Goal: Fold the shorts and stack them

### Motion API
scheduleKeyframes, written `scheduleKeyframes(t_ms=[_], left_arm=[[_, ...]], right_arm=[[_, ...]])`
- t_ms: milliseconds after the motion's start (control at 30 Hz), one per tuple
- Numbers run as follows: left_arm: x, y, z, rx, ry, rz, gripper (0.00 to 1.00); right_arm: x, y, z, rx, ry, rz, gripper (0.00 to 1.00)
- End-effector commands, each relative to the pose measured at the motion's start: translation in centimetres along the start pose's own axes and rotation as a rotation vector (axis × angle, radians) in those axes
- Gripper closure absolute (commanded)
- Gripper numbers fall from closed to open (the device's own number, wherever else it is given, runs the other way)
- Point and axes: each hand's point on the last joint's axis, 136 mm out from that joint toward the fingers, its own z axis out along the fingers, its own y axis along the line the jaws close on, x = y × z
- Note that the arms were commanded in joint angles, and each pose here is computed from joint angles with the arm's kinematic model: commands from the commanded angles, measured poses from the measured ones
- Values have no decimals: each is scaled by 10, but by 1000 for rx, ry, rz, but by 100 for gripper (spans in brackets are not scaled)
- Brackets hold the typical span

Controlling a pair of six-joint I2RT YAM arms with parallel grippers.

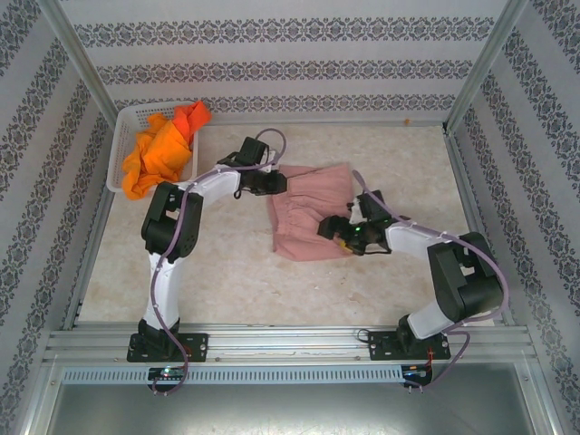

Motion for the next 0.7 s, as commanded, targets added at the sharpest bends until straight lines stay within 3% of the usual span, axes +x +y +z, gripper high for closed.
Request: scheduleKeyframes(t_ms=[0,33,100,200,400,533,667], left_arm=[[-18,-13,-26,50,-42,67,48],[-26,-21,-38,60,-74,95,39],[-39,-33,-64,77,-140,119,32],[-51,-41,-107,95,-250,110,23],[-22,-52,-162,118,-348,96,17],[11,-58,-176,156,-332,76,17],[54,-83,-165,209,-264,136,17]], right_arm=[[58,37,26,-129,190,96,9],[65,60,27,-170,220,48,9],[74,99,19,-240,253,-43,7],[57,131,-13,-309,173,-117,6],[-17,97,-74,-146,-103,-138,5],[-50,95,-71,-106,-103,-156,5],[-79,105,-37,-128,-45,-142,6]])
